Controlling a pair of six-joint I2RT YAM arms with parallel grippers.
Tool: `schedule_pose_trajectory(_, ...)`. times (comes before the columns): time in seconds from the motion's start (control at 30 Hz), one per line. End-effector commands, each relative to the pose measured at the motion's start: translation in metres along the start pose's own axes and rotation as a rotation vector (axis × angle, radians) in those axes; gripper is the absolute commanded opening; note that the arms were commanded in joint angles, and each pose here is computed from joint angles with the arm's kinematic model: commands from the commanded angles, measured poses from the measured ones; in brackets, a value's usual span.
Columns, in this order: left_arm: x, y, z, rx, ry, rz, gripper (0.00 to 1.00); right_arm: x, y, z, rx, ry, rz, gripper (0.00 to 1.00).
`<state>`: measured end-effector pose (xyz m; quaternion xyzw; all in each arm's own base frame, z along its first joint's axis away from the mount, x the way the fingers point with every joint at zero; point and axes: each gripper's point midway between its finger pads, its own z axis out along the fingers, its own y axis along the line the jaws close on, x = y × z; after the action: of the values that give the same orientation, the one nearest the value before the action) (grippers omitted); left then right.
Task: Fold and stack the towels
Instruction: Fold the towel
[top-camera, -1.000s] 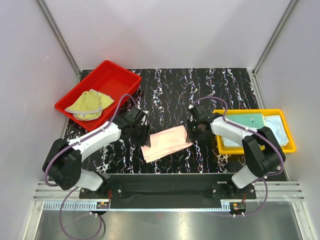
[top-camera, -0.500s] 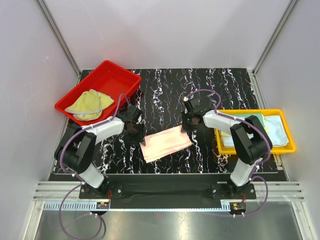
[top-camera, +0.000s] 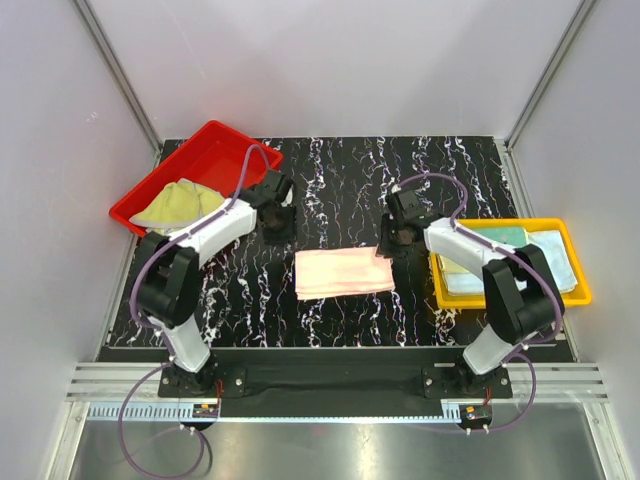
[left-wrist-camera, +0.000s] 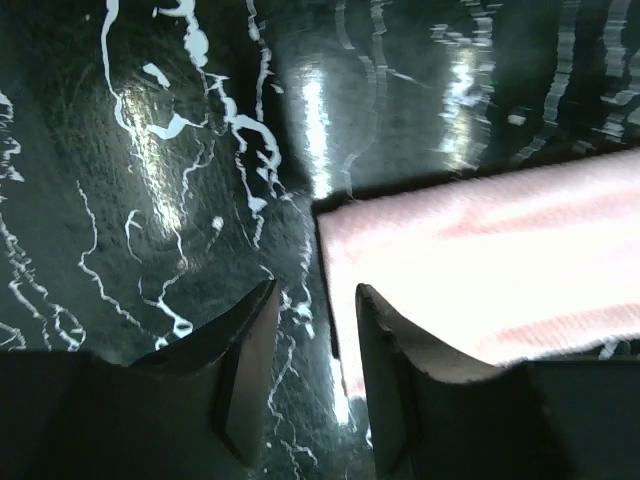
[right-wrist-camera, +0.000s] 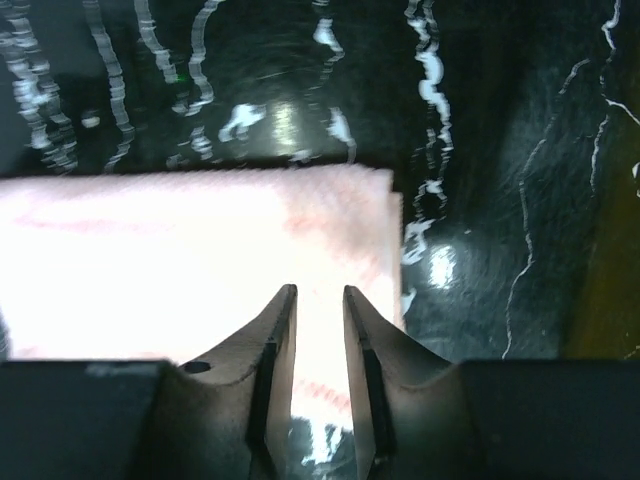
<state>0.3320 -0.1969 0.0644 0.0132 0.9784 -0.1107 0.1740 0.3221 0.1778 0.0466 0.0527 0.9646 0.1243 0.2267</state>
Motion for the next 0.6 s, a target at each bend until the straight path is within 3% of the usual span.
schedule_pose_trajectory(0.0,-0.002,-0.021,-0.047,0.085,-0.057,0.080,0.42,-0.014,0.023,-0.040,-0.093,-0.004,-0.035,0.33)
schedule_pose_trajectory(0.07,0.018,-0.034,-0.046,0.188,-0.041,0.068,0.42,-0.009,0.029,-0.048,-0.131,0.025,-0.048,0.30)
schedule_pose_trajectory(0.17,0.054,-0.052,-0.033,0.345,0.021,0.009,0.42,0.010,0.058,-0.057,-0.337,0.096,-0.067,0.25)
schedule_pose_trajectory(0.27,0.073,-0.069,-0.023,0.469,0.064,-0.058,0.40,0.037,0.079,-0.060,-0.532,0.181,-0.074,0.12)
schedule_pose_trajectory(0.4,0.108,-0.035,0.009,0.318,0.144,-0.120,0.38,0.068,0.057,-0.025,-0.504,0.272,-0.014,0.00)
schedule_pose_trajectory(0.57,0.132,-0.001,0.023,0.160,0.165,-0.143,0.38,0.093,0.012,0.004,-0.363,0.292,0.056,0.00)
